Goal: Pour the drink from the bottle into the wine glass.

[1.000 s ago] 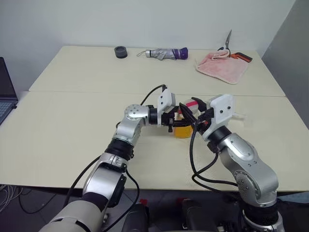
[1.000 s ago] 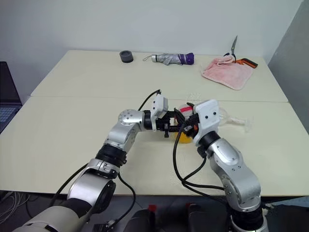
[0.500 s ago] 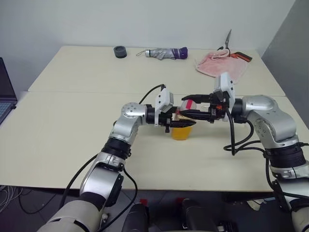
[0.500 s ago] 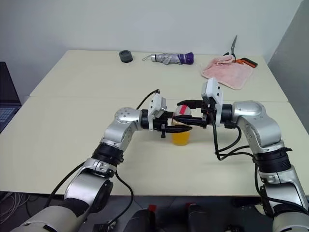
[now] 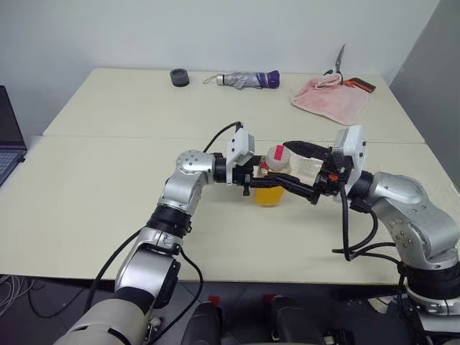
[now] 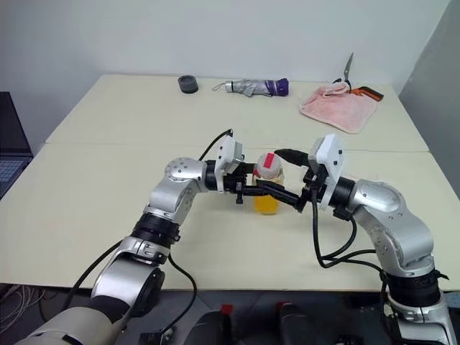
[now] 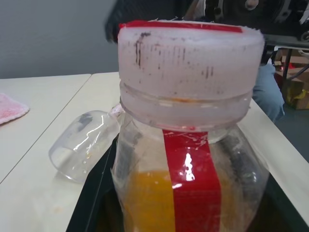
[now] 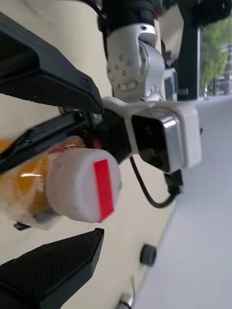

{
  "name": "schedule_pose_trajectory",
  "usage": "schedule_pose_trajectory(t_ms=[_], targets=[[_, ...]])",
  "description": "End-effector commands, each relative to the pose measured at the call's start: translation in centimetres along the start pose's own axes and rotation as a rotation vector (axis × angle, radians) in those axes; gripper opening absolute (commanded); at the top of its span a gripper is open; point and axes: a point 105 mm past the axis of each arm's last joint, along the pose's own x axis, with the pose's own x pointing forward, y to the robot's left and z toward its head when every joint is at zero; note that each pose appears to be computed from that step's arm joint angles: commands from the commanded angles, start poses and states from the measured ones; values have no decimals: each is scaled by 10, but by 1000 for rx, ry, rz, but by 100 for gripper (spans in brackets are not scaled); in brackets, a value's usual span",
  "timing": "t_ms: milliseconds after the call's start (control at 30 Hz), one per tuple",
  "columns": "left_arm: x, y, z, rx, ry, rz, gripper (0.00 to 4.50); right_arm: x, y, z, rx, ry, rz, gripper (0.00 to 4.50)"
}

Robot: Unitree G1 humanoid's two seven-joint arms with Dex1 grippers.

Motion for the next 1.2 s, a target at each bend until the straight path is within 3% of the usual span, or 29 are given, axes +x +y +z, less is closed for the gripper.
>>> schedule_pose_trajectory(t_ms=[33,700,1200], targets=[[2,1,15,44,-41,-11,179,5,-1,15,-69,-56,-86,403],[3,2,14,43,-40,-17,179,-10,-13,1,-108,11,-189,403],[1,1,13,44,-31,-23,179,-15,-16,6,-97,0,-203,403]])
